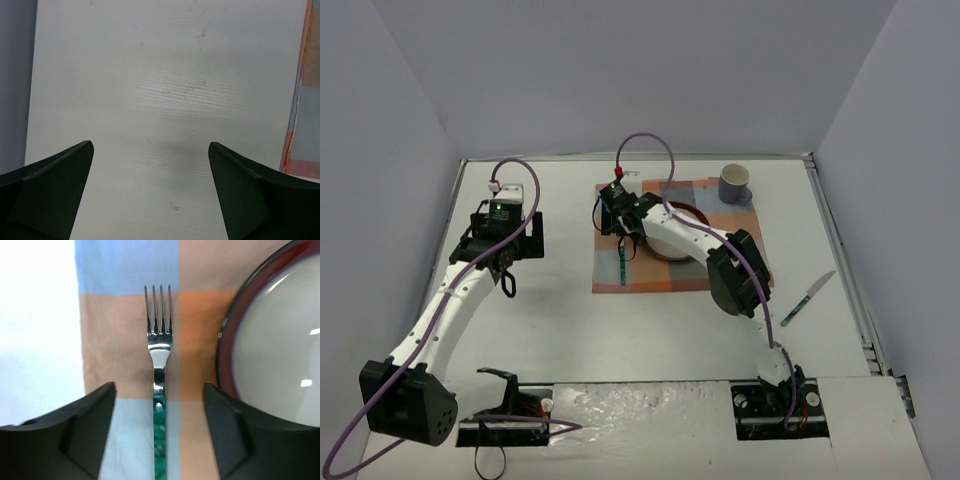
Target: Set the dinner table for one person
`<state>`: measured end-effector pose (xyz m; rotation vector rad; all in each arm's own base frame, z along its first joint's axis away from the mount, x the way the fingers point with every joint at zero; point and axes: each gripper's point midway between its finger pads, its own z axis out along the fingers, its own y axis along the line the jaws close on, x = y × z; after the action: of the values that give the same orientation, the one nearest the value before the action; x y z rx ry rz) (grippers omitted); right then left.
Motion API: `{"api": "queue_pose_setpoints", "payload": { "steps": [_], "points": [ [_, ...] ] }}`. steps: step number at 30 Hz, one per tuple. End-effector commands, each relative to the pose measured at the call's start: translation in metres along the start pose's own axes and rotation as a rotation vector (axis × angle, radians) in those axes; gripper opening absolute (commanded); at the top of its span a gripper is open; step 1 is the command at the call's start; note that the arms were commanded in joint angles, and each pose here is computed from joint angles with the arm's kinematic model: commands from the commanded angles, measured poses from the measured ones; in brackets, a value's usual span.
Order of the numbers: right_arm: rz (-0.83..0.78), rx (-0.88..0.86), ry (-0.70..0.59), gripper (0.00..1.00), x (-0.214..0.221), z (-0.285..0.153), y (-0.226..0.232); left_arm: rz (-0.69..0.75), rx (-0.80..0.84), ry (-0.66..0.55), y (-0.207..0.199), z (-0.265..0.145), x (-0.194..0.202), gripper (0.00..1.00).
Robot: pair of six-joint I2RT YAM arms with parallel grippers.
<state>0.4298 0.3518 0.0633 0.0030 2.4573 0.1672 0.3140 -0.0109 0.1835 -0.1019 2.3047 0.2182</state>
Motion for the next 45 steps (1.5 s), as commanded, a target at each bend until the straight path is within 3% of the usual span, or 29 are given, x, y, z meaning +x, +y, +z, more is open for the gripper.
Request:
{"api": "queue_pose_setpoints", "payload": {
  "steps": [1, 8, 14, 19, 23, 29, 45],
  "points": [
    [0.120, -0.015, -0.278, 0.76, -0.102, -0.112, -0.031, -0.040, 0.006, -0.069, 0.001, -0.010, -0.022, 0.97],
    [0.298, 0.223, -0.330, 1.00, -0.098, -0.150, -0.187, -0.043, 0.019, -0.070, -0.001, -0.011, -0.022, 0.97],
    [0.461, 0.410, -0.340, 1.00, -0.060, -0.178, -0.306, -0.044, 0.027, -0.071, -0.002, -0.012, -0.023, 0.97],
    [0.614, 0.557, -0.215, 0.98, 0.011, -0.167, -0.388, -0.046, 0.032, -0.072, -0.003, -0.012, -0.023, 0.97],
    [0.711, 0.637, -0.164, 0.89, 0.047, -0.162, -0.424, -0.048, 0.028, -0.075, -0.002, -0.013, -0.023, 0.97],
    [0.748, 0.681, -0.056, 0.84, 0.094, -0.141, -0.434, -0.047, 0.030, -0.078, -0.002, -0.013, -0.024, 0.97],
    [0.819, 0.674, 0.064, 0.74, 0.153, -0.123, -0.453, -0.033, 0.028, -0.023, -0.008, 0.005, -0.013, 0.97]
  ]
}}
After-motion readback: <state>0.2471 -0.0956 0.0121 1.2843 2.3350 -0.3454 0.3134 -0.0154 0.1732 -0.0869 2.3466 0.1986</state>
